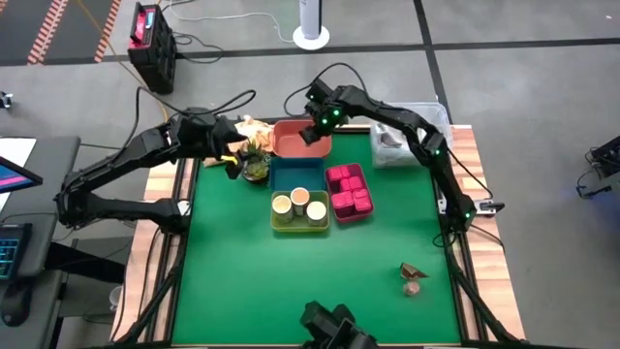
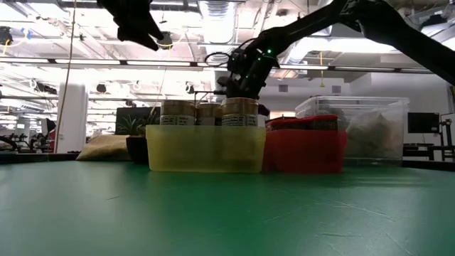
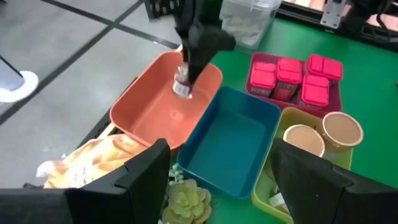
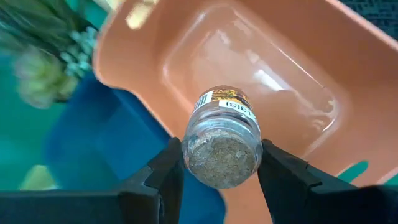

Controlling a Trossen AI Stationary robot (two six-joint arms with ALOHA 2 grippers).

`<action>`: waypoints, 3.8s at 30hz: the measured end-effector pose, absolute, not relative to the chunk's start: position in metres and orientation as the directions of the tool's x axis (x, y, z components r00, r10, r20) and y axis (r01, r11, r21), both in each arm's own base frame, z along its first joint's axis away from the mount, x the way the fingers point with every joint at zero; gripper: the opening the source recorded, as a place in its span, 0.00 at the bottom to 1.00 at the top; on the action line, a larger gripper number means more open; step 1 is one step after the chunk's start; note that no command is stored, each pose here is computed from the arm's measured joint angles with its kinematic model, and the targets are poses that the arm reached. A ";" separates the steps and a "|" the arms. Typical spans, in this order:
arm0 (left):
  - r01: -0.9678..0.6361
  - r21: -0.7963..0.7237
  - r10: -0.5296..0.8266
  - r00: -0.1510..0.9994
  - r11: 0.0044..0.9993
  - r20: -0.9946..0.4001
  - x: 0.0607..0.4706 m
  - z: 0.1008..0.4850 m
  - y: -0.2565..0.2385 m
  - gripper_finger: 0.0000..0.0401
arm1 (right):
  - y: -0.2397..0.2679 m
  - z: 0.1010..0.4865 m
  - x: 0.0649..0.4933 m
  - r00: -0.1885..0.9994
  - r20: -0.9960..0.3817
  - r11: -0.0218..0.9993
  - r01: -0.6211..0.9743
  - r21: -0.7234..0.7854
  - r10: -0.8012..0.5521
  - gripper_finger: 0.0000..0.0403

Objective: Sort spices by type
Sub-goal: Put the left brown seasoning bottle into the orange bin, then put the orange seasoning pack into the blue bin

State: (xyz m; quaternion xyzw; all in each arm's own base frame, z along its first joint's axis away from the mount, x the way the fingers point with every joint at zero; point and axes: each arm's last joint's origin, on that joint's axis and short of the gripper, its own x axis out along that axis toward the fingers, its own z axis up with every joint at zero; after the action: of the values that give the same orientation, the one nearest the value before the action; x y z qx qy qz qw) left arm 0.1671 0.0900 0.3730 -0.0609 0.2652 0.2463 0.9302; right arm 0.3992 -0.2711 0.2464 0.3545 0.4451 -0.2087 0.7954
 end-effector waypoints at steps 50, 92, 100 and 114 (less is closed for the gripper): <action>-0.457 0.077 0.416 0.710 0.886 -0.569 0.167 0.368 0.090 0.65 | -0.260 0.201 0.417 0.196 -0.972 0.952 0.298 -0.068 -0.130 0.51; -0.295 -0.061 0.182 0.726 0.954 -0.663 0.238 0.359 0.097 0.65 | -0.113 0.408 0.361 0.470 -0.856 0.944 0.326 -0.056 -0.214 0.69; -0.281 -0.103 0.159 0.769 0.954 -0.619 0.288 0.340 0.080 0.65 | -0.028 0.398 0.326 0.545 -0.815 0.943 0.334 -0.004 -0.197 0.69; -0.323 -0.134 0.227 0.852 0.937 -0.472 0.333 0.326 0.088 0.65 | 0.098 0.325 0.194 0.593 -0.805 0.922 0.320 0.218 -0.016 0.69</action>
State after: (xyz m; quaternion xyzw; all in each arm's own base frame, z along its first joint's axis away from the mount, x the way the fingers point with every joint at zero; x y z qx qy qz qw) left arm 0.3333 0.0884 0.3262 -0.1047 0.2310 0.1437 0.9566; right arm 0.1945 0.0976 0.3252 0.1725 0.4406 -0.0958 0.8758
